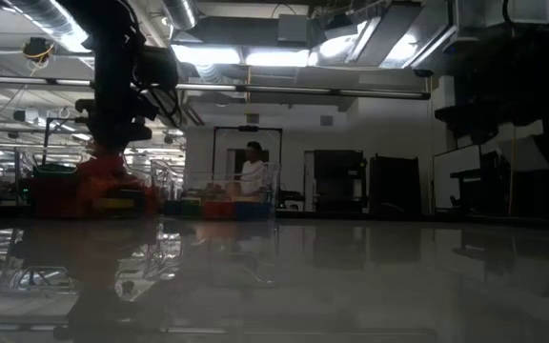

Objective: Sort blocks by size
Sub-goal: Put the large orange game piece into the left transparent bin

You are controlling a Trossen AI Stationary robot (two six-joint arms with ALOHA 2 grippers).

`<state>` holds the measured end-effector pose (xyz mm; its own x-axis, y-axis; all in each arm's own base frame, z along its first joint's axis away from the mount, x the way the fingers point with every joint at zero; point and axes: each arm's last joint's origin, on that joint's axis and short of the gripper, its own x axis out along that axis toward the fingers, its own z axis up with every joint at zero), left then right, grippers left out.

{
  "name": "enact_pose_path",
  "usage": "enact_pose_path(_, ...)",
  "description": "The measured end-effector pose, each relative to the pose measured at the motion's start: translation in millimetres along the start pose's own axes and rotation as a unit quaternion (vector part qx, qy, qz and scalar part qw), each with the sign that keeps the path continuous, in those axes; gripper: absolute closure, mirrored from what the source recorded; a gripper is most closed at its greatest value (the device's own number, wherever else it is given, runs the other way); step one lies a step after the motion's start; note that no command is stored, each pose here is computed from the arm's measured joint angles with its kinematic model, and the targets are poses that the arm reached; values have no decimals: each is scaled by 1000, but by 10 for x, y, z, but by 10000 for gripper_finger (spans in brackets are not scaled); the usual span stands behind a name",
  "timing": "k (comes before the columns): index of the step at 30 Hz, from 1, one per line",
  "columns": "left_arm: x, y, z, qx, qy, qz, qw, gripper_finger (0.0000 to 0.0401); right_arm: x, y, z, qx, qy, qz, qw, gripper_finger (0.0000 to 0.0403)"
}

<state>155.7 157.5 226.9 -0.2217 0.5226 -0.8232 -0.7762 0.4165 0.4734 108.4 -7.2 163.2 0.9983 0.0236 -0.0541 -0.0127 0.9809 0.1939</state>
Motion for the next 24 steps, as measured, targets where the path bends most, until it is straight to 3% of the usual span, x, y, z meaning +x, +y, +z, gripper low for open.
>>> enact_pose_path(7,-1,1,-1,0,0,0,1000,248,-1,-18,-9,-29,5,-29,999,109)
enact_pose_path(10,-1,1,-1,0,0,0,1000,248,-5,-39,-77,-11,38,-49,998,109)
enact_pose_path(24,-2,2,-2,0,0,0,1000,248,-7,-44,-84,-3,42,-58,997,109)
